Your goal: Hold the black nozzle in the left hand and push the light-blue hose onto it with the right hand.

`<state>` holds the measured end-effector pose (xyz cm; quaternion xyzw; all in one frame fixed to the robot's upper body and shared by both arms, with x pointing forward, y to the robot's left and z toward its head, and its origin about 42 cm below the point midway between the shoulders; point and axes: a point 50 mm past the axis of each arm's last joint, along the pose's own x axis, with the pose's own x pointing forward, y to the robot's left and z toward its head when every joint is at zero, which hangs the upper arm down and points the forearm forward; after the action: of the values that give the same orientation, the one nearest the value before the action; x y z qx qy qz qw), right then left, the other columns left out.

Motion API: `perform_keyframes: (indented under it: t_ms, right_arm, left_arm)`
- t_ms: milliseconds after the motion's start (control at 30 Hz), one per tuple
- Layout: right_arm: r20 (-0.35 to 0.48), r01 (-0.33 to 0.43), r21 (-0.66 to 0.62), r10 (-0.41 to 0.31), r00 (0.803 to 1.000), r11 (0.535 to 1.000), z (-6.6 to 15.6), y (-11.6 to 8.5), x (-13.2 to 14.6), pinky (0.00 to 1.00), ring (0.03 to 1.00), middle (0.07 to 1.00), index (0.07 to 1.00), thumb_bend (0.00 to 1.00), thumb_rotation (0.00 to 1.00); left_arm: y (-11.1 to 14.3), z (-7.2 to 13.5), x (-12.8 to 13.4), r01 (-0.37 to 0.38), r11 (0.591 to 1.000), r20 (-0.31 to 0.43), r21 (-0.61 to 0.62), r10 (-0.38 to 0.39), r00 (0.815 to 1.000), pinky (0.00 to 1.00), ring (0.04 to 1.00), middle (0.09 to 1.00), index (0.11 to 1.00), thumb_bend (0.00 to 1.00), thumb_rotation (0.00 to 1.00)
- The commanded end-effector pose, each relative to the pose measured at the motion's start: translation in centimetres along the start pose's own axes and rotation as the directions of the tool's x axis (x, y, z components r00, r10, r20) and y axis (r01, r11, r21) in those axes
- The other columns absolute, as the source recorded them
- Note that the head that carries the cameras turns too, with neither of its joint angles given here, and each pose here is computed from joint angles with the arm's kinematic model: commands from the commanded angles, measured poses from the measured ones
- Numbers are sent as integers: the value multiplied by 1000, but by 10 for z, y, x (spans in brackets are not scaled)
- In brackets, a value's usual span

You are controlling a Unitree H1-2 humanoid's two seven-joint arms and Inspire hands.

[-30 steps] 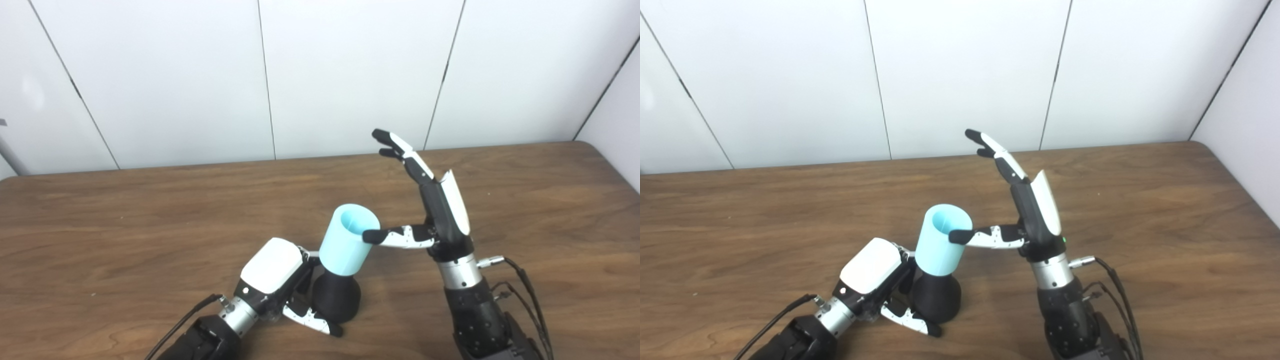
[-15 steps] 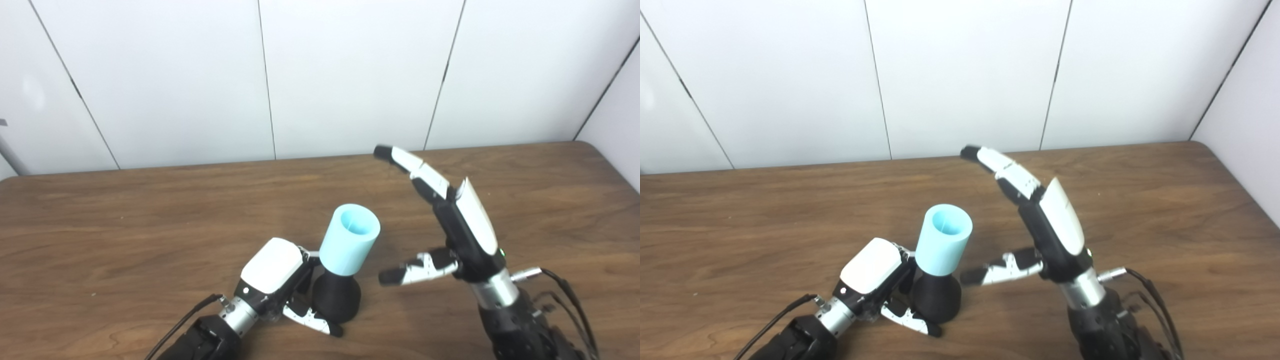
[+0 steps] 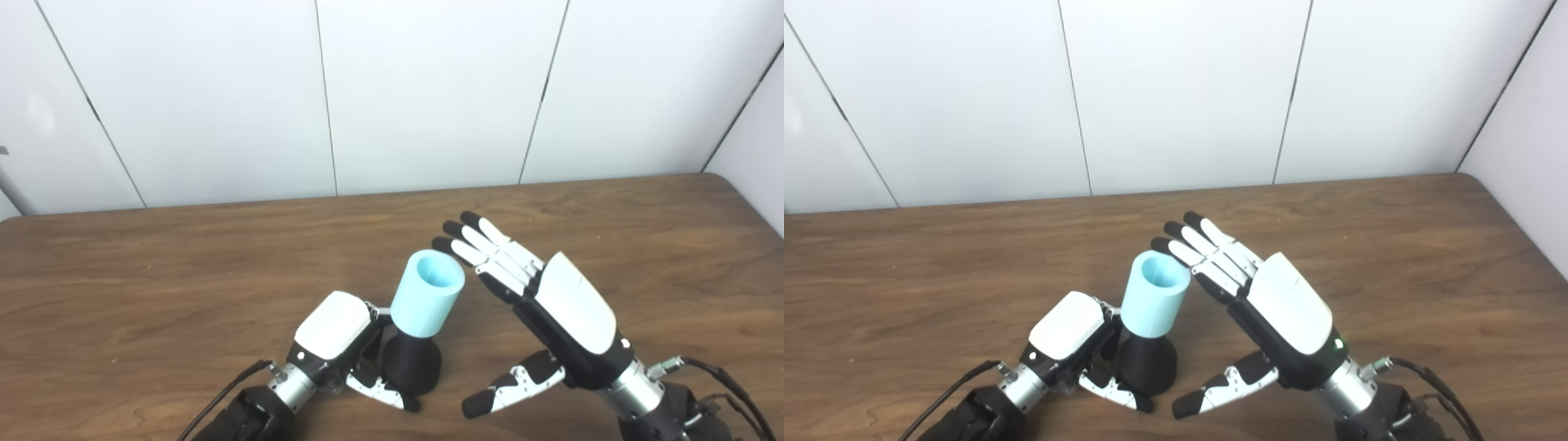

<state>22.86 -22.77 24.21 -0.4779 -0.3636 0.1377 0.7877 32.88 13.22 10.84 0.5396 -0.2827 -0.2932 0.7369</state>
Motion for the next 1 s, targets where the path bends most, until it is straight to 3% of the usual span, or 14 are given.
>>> perform_keyframes:
  t_ms: [0,500,967]
  right_arm:
    - [28,12,-33,-11,1000,999,7,-9,5,950,1000,999,965,992,869]
    - [23,-30,-48,31,999,998,15,2,15,938,1000,1000,994,980,899]
    - [88,-84,-75,90,992,994,25,12,22,961,995,995,973,957,838]
  left_arm:
    - [-68,4,-47,271,961,-65,-44,-274,960,102,150,230,479,517,36]
    - [-69,4,-48,268,963,-64,-40,-270,961,100,147,228,479,518,36]
    - [-68,4,-48,273,961,-63,-43,-275,959,109,157,242,482,517,38]
